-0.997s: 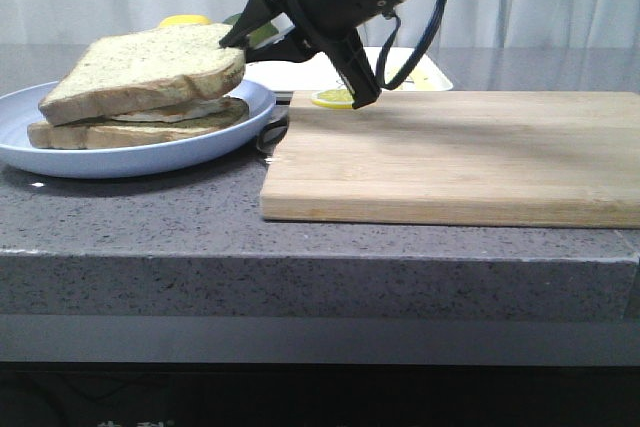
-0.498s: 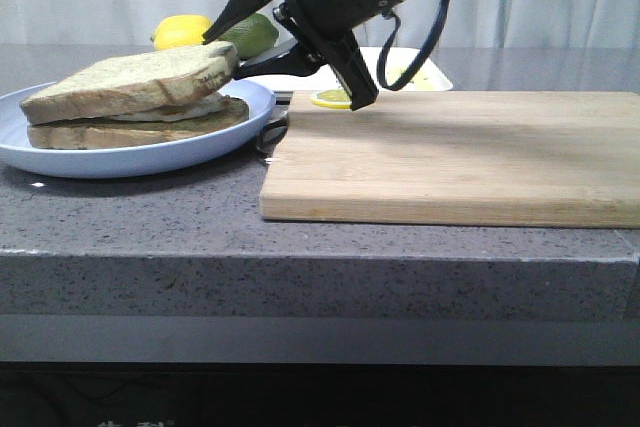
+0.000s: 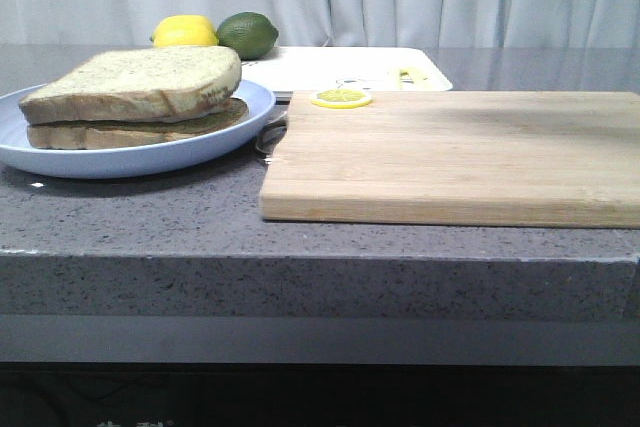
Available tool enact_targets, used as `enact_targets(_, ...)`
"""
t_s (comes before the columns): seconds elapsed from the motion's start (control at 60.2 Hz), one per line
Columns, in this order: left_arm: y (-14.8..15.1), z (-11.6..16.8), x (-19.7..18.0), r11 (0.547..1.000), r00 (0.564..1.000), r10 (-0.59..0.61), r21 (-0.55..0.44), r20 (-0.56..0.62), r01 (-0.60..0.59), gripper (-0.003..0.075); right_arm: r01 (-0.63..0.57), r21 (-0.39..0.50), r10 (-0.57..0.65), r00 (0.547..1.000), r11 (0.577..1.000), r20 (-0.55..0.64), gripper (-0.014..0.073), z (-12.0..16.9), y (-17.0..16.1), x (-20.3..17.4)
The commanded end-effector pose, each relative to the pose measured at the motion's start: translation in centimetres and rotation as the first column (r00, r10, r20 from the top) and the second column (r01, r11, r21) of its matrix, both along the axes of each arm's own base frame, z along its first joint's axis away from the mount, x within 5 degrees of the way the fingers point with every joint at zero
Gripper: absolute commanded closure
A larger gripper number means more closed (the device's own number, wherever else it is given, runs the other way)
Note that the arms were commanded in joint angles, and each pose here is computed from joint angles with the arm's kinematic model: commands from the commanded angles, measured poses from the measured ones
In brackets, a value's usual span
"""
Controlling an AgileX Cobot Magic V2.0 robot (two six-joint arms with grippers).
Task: Place bread and move sandwich to tray
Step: 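Open the right gripper and withdraw it from the sandwich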
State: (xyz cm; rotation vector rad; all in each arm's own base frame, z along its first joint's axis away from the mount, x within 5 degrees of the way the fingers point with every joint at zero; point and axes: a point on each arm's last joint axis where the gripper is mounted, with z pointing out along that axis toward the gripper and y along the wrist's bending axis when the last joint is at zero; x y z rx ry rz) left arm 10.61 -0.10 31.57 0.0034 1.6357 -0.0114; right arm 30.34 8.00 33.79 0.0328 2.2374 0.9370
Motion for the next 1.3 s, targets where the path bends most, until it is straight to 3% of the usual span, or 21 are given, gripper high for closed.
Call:
enact_targets(0.0,0.0,1.7,0.1,1.0,0.995,0.002,-0.008,0.105,-0.001,0.0188,0.006,-0.145,0.009,0.995,0.989,0.104,0.0287,2.9,-2.5,-2.3)
enact_targets(0.166,0.0,1.7,0.1,1.0,0.995,0.002,-0.008,0.105,-0.001,0.0188,0.138,-0.345,-0.087,0.983,0.928,0.159,0.0326,4.8,-6.5,-5.4)
enact_targets(0.282,0.0,1.7,0.1,1.0,0.995,0.002,-0.008,0.103,-0.001,0.0188,0.228,-0.425,-0.145,0.965,0.876,0.219,0.0461,5.8,-7.5,-7.7)
enact_targets(0.449,0.0,1.7,0.1,1.0,0.995,0.002,-0.008,0.103,-0.001,0.0188,0.294,-0.455,-0.135,0.927,0.841,0.349,0.0673,5.4,-7.0,-11.6)
enact_targets(0.714,0.0,1.4,0.2,1.0,0.996,0.002,-0.008,0.094,-0.001,0.0188,0.436,-0.39,-0.138,0.79,0.812,0.597,0.0656,1.5,-6.7,-19.1)
enact_targets(0.964,0.0,1.5,0.2,1.0,0.995,0.002,-0.008,0.097,-0.001,0.0188,0.493,-0.324,-0.15,0.703,0.808,0.695,0.0656,-4.3,-6.9,-24.6)
enact_targets(1.097,0.0,1.6,0.2,0.998,0.994,0.004,-0.062,0.113,0.003,0.0188,0.549,-0.253,-0.174,0.609,0.797,0.774,0.0656,-4.7,-7.2,-25.6)
enact_targets(1.279,-0.3,2.6,1.7,0.996,0.999,-0.02,-0.083,0.035,0.023,0.0188,0.549,-0.256,-0.175,0.613,0.796,0.77,0.0656,-4.8,-7.2,-25.5)
